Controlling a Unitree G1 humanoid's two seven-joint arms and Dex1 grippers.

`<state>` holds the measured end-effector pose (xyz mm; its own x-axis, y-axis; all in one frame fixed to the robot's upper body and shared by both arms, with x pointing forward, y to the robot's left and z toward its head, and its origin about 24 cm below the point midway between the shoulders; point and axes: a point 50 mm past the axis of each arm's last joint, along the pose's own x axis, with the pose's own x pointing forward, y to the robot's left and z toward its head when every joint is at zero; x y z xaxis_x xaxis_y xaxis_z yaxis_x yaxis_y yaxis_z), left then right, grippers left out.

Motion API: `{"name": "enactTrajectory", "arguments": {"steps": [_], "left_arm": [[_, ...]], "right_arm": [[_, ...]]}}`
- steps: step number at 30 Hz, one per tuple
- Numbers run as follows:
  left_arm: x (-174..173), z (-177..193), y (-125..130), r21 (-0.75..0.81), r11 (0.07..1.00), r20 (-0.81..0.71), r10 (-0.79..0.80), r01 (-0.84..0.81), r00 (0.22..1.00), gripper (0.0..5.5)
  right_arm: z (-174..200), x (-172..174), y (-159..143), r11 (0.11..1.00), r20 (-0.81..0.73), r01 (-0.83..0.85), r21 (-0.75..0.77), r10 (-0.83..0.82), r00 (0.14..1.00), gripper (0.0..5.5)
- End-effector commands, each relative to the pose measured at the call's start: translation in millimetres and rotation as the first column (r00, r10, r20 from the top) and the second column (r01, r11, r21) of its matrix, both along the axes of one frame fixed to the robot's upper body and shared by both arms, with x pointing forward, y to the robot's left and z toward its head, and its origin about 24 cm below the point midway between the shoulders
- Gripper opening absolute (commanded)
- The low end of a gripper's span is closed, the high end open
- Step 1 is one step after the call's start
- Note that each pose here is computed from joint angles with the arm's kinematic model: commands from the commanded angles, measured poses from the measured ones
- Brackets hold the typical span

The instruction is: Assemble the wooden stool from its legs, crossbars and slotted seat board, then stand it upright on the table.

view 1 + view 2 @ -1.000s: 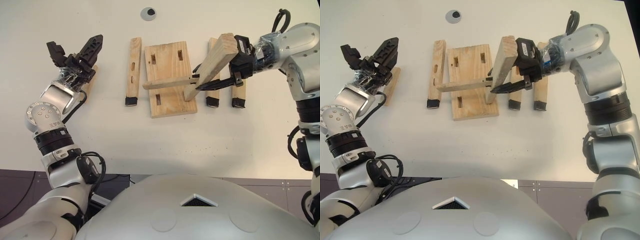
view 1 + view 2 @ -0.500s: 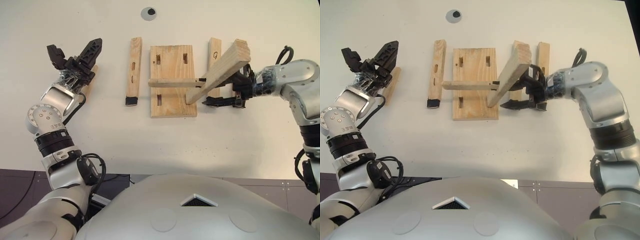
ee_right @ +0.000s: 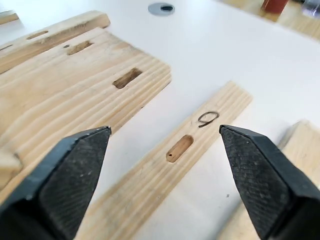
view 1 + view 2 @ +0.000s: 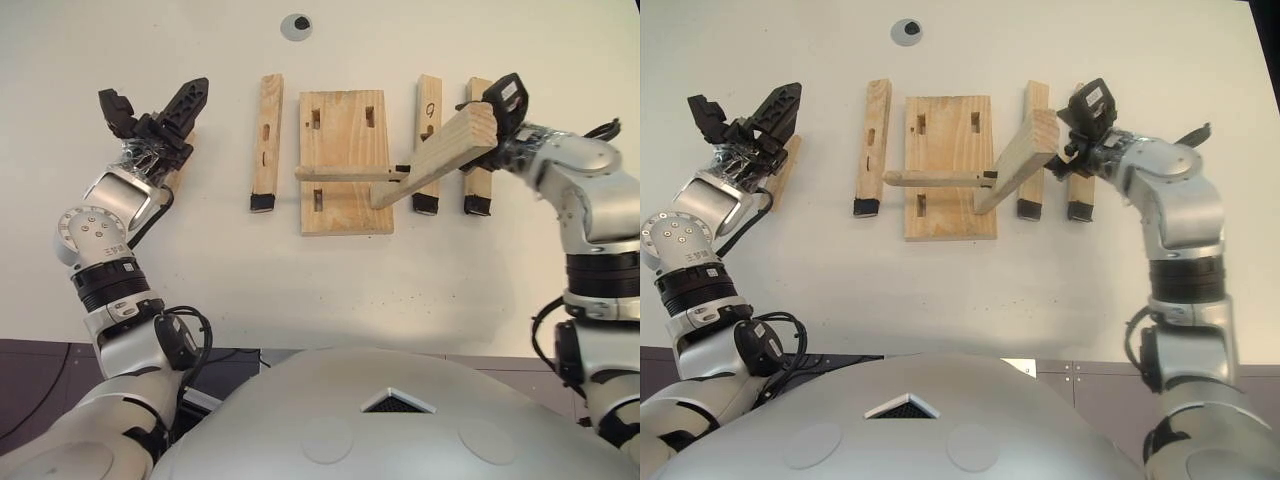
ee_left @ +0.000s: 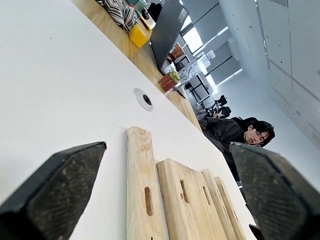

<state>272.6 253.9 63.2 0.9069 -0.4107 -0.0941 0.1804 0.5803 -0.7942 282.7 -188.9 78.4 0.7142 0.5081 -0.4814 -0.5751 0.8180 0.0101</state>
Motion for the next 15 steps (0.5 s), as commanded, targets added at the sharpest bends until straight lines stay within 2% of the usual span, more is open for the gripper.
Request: {"name": "enactTrajectory", "arguments": {"steps": [1,5,10,15], "left_arm": [[3,1,-2,0.012,1.0,0.005,0.0,0.0,1.0,4.58],[2,0,-5,0.008,1.0,0.004,-0.003,0.003,1.0,4.58],[1,-1,-8,0.004,1.0,0.002,-0.001,0.001,1.0,4.58],[0,-1,-8,0.005,1.0,-0.001,0.007,-0.007,1.0,4.58]], "right_arm": [[-9,-3,18,0.991,-0.064,0.136,0.017,-0.134,0.989,4.01],[-23,-7,19,0.967,-0.109,0.239,-0.082,-0.247,0.963,4.01],[-44,-14,19,0.953,-0.168,0.261,-0.153,-0.286,0.944,4.01],[-44,-14,25,0.956,-0.201,0.265,-0.126,-0.286,0.937,3.14]]}}
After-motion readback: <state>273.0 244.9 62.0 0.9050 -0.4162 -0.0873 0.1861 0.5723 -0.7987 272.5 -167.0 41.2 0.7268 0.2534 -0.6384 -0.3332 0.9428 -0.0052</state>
